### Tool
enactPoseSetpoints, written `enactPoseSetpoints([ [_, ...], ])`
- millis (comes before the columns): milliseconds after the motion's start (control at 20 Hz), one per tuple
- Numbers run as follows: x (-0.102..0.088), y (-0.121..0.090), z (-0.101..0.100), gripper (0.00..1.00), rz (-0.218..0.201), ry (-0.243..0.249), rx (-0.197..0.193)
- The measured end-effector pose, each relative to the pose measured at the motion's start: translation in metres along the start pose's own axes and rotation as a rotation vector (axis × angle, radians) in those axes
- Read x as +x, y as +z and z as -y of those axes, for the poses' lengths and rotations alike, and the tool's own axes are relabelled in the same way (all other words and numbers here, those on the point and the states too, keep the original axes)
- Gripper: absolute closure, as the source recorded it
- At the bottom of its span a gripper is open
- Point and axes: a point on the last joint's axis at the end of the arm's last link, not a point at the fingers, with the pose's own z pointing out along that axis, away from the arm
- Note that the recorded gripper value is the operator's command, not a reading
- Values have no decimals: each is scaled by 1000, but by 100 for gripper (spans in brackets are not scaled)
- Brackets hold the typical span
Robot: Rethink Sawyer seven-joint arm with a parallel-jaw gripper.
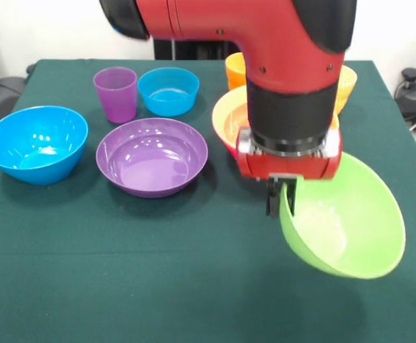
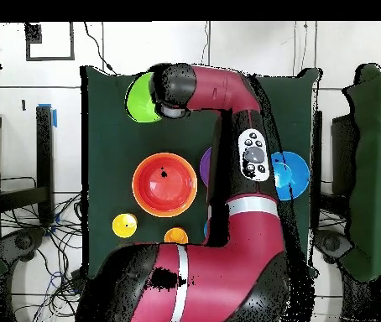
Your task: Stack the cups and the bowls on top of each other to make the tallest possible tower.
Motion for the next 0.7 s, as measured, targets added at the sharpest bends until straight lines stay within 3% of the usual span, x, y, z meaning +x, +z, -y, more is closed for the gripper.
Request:
enactPoseSetpoints([
  [300, 24, -40, 1, 100, -29, -10, 10],
  [700, 39, -96, 1, 100, -8, -20, 21],
])
